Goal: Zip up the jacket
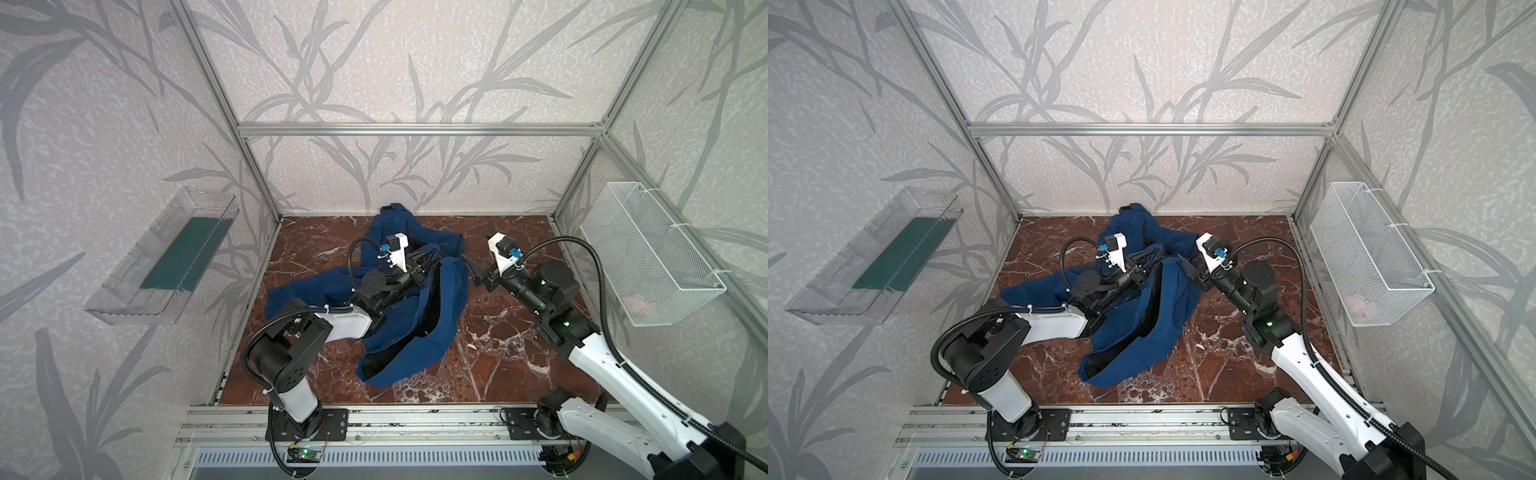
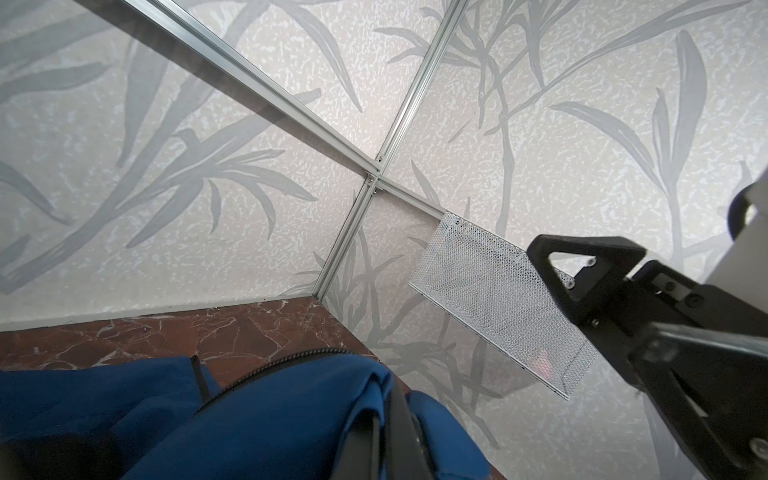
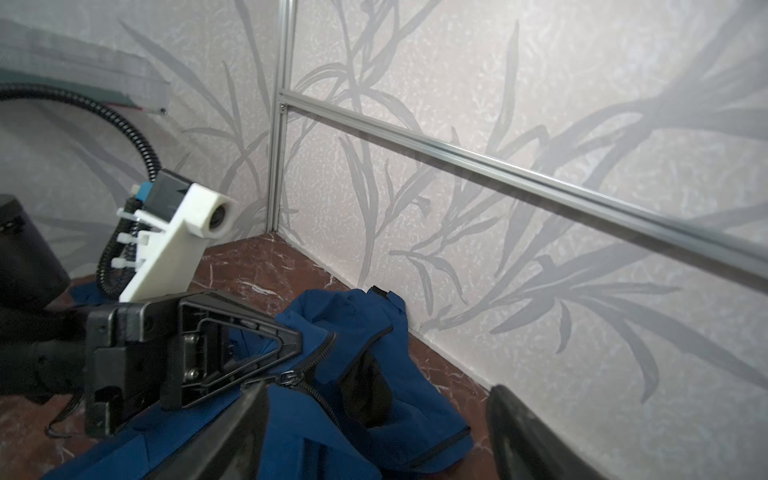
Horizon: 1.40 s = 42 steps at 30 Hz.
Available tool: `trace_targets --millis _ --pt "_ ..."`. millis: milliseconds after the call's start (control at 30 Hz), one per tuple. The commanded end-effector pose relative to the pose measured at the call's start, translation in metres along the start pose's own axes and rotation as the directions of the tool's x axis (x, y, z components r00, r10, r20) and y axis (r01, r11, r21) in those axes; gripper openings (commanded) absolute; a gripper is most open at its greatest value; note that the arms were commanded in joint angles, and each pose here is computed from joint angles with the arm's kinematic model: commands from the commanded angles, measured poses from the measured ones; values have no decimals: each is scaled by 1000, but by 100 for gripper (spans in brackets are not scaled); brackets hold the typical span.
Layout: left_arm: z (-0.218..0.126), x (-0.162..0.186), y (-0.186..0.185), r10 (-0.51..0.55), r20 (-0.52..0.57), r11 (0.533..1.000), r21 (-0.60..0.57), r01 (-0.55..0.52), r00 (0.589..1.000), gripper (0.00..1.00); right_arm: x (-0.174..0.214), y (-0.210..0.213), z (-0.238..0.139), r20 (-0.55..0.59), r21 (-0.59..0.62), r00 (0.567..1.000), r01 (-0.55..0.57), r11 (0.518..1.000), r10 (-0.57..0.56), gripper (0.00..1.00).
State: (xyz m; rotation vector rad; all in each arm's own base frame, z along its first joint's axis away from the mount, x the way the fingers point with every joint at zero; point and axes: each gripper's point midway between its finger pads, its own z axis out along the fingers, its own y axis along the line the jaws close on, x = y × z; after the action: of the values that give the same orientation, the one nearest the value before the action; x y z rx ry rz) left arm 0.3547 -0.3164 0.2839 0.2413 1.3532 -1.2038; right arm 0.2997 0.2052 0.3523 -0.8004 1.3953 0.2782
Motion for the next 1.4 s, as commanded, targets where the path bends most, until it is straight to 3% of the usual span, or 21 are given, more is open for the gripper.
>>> trace_targets --millis 0,300,533,767,967,1367 --pt "-1 -16 -11 -66 23 997 30 65 998 0 32 35 -3 -176 -219 936 265 939 -305 82" --pt "-3 -15 -14 -164 -65 986 0 165 984 0 12 36 14 -180 -283 866 409 867 -467 78" --pt "-6 -20 -19 -200 -59 979 14 201 978 0 2 49 24 -150 -327 859 424 845 -490 56" --pt "-7 -28 -21 -200 -43 979 19 201 979 0 8 63 39 -173 -343 853 417 842 -493 55" --pt "-9 -29 -20 -194 -40 981 15 194 980 0 16 62 58 -215 -285 836 440 852 -504 63" --pt "-13 -32 -20 -194 -37 981 8 195 980 0 20 64 75 -228 -272 837 435 858 -497 57"
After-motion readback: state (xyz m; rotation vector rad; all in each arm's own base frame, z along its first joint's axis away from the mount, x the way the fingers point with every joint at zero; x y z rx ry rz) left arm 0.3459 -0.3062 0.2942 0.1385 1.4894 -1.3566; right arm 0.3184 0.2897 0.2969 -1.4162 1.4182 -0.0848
